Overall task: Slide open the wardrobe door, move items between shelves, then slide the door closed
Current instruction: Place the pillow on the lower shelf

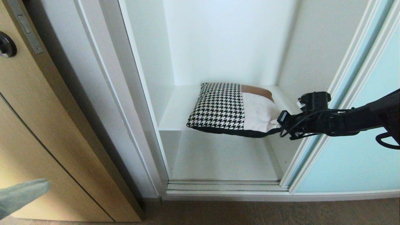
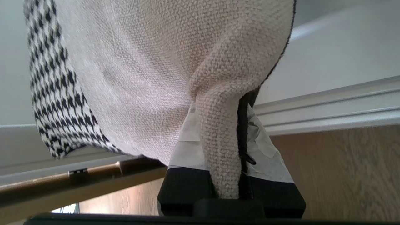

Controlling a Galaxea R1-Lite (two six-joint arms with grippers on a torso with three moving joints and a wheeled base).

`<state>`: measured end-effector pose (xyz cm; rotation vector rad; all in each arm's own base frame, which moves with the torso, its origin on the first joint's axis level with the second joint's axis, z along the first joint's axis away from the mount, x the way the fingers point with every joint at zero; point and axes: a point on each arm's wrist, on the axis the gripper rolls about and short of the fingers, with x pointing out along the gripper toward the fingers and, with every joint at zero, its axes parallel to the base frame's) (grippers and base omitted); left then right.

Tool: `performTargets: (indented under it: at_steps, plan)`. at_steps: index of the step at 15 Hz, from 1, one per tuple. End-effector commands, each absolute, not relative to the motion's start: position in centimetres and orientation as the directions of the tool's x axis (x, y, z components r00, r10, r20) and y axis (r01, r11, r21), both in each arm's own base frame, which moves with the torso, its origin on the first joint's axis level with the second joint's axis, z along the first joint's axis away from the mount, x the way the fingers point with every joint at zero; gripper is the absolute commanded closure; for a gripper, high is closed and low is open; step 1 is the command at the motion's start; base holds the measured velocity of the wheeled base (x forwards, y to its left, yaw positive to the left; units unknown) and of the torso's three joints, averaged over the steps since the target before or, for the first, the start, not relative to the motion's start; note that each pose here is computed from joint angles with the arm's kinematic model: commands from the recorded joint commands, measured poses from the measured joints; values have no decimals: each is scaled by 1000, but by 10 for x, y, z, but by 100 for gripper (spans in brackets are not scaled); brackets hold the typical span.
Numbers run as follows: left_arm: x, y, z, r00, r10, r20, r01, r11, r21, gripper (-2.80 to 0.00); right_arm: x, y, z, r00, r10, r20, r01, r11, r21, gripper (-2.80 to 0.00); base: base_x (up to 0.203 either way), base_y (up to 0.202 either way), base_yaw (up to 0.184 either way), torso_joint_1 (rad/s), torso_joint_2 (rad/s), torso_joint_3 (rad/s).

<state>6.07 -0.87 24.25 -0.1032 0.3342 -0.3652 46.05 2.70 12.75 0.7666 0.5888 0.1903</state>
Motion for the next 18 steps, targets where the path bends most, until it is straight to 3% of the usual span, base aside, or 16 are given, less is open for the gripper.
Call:
performTargets:
  at_steps: [1, 7, 15, 16, 17, 18]
  plan:
    - [136, -15, 248, 768, -465, -442, 362, 883, -299, 0, 464, 24, 132, 831, 365, -420, 44, 710, 703, 0, 0, 0, 0, 0, 0, 0]
    - [270, -50, 216, 586, -576, -569, 347, 814, -466, 0, 464, 24, 132, 822, 365, -437, 39, 730, 682, 0, 0, 0, 0, 0, 0, 0]
    - [373, -113, 190, 523, -644, -559, 324, 756, -568, 0, 461, 24, 130, 810, 366, -459, 55, 731, 680, 0, 0, 0, 0, 0, 0, 0]
    - [382, -116, 185, 521, -644, -561, 322, 757, -569, -76, 460, 24, 130, 809, 366, -460, 56, 731, 680, 0, 0, 0, 0, 0, 0, 0]
    - [389, -119, 182, 522, -644, -559, 309, 754, -580, -280, 460, 24, 130, 809, 366, -460, 56, 731, 680, 0, 0, 0, 0, 0, 0, 0]
    - [394, -123, 176, 514, -646, -564, 287, 750, -596, -280, 460, 24, 129, 808, 366, -463, 58, 731, 680, 0, 0, 0, 0, 0, 0, 0]
